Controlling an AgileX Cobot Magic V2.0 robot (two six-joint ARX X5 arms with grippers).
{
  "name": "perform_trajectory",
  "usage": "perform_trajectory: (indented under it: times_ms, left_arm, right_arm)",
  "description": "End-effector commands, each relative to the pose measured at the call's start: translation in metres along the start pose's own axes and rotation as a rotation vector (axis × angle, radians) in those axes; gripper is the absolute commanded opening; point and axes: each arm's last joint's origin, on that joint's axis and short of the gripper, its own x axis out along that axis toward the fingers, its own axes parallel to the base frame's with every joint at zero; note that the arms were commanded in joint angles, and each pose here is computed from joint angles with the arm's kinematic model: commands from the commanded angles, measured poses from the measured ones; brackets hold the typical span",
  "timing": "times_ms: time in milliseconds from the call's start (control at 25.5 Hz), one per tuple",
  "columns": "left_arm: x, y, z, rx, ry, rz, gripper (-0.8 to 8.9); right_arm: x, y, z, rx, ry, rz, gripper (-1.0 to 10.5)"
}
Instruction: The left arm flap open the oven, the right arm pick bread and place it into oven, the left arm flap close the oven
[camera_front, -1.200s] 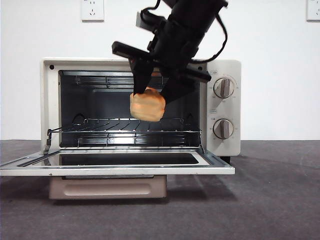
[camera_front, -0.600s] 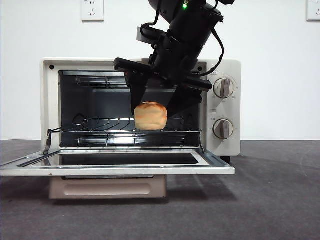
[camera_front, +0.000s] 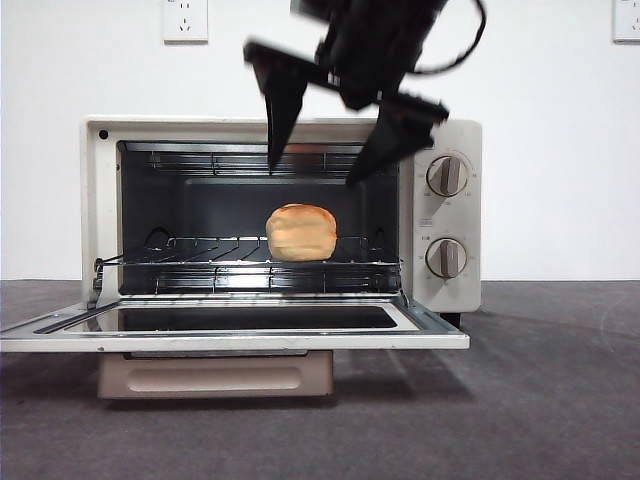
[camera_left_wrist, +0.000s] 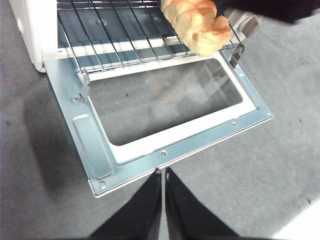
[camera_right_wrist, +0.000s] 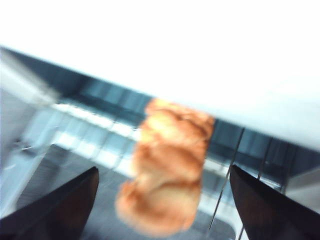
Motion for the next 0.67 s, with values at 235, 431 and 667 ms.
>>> perform_trajectory:
  times_ms: [235, 431, 667]
  left_arm:
    - [0.000, 0.001, 0.007, -0.036, -0.063, 0.058, 0.16]
    - [0.005, 0.003, 0.012, -0.063, -0.073, 0.078, 0.16]
    - [0.023, 0.011, 0.019, -0.096, -0.039, 0.125, 0.16]
  right_arm:
    - [-0.088, 0.014, -0.001, -0.221, -0.010, 0.057, 4.2]
    - [-0.121, 0.003, -0.015, -0.262, 0.022, 0.045, 4.2]
    - [-0.140, -0.014, -0.050, -0.266, 0.013, 0.047, 4.2]
